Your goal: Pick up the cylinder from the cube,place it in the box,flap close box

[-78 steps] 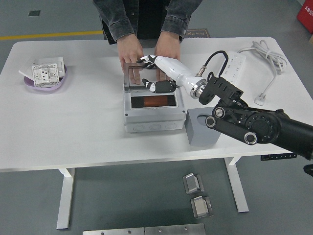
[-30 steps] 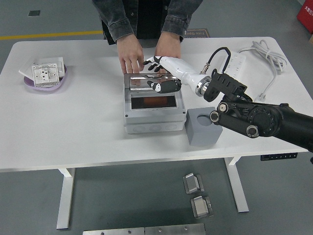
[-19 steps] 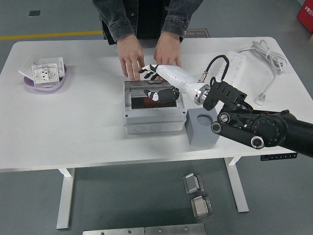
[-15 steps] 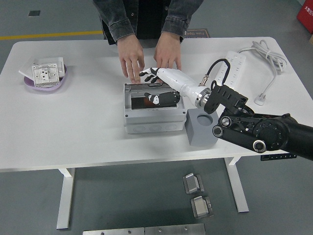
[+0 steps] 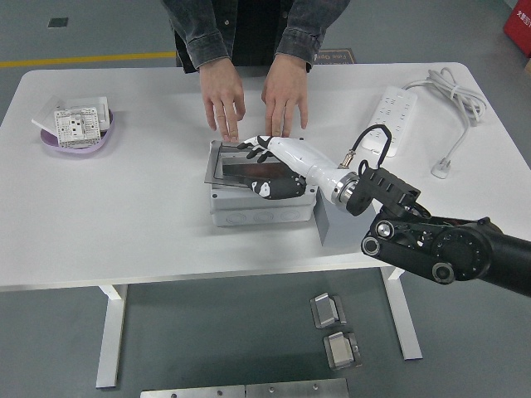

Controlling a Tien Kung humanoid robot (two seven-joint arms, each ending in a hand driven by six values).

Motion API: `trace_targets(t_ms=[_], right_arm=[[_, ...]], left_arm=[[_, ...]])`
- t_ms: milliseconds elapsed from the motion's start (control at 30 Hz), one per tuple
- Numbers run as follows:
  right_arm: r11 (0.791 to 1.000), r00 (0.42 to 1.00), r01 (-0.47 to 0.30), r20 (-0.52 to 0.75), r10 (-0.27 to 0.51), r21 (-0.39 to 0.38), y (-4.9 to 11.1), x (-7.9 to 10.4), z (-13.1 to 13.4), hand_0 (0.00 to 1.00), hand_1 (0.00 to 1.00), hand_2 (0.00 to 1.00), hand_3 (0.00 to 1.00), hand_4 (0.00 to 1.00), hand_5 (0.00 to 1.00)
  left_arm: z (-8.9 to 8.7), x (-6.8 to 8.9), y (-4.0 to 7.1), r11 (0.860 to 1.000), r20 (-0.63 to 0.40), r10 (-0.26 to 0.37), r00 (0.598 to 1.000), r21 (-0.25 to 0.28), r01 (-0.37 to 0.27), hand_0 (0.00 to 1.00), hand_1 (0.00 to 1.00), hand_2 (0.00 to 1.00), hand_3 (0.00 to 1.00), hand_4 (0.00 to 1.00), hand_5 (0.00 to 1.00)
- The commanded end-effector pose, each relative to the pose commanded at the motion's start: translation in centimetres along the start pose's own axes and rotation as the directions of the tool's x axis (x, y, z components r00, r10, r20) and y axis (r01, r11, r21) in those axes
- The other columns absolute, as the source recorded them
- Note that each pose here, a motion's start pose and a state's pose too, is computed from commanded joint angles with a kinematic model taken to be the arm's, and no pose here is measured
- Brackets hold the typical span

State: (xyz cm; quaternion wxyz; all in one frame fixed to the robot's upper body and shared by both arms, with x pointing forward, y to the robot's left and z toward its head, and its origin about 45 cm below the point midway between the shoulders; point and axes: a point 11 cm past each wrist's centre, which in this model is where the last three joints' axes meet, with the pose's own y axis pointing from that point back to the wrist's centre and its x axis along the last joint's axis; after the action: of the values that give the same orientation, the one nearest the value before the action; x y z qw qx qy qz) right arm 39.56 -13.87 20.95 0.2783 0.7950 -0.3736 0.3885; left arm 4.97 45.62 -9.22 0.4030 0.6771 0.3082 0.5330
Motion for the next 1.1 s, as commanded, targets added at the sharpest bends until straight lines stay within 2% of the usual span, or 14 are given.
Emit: trace_targets(t_ms=[200, 400, 600, 767, 900, 1100], right_arm=[[0.999, 0.999, -0.031, 0.016, 0.031, -0.013, 0.3, 0.5, 0.3, 0.742, 0.686, 0.750, 0.861, 0.658, 0.323], [0.996, 0.996, -0.082, 0.015, 0.083, -0.043, 0.8, 2.2, 1.5, 0.739, 0.684, 0.751, 0.868, 0.661, 0.325], [0.986, 0.989, -0.146, -0.011, 0.145, -0.081, 1.9, 3.7, 3.1, 0.738, 0.682, 0.749, 0.866, 0.667, 0.330], [0.969, 0.976, -0.216, -0.037, 0.213, -0.124, 3.9, 4.7, 4.9, 0.737, 0.684, 0.749, 0.865, 0.667, 0.331], [0.952, 0.961, -0.273, -0.009, 0.275, -0.140, 5.4, 5.4, 5.4, 0.737, 0.684, 0.749, 0.865, 0.667, 0.331], [0.909, 0.896, -0.390, 0.169, 0.411, -0.147, 7.9, 6.6, 5.6, 0.735, 0.683, 0.745, 0.858, 0.668, 0.336]], left_arm=[[-0.1, -0.1, 0.0, 1.000, -0.002, -0.001, 1.000, 0.003, 0.001, 0.614, 0.577, 0.572, 0.661, 0.709, 0.262], [-0.2, 0.0, 0.0, 1.000, -0.003, 0.000, 1.000, 0.005, 0.000, 0.614, 0.576, 0.571, 0.661, 0.708, 0.262], [-0.1, -0.1, 0.0, 1.000, -0.006, -0.002, 1.000, 0.004, 0.002, 0.614, 0.577, 0.572, 0.660, 0.708, 0.262], [-0.3, -0.2, 0.0, 1.000, -0.012, -0.005, 1.000, 0.008, 0.005, 0.614, 0.577, 0.572, 0.660, 0.709, 0.262], [-0.5, -0.3, -0.1, 1.000, -0.016, -0.005, 1.000, 0.012, 0.005, 0.614, 0.577, 0.572, 0.660, 0.709, 0.262], [-0.4, -0.3, 0.0, 1.000, -0.019, -0.005, 1.000, 0.010, 0.005, 0.614, 0.576, 0.571, 0.660, 0.708, 0.262]])
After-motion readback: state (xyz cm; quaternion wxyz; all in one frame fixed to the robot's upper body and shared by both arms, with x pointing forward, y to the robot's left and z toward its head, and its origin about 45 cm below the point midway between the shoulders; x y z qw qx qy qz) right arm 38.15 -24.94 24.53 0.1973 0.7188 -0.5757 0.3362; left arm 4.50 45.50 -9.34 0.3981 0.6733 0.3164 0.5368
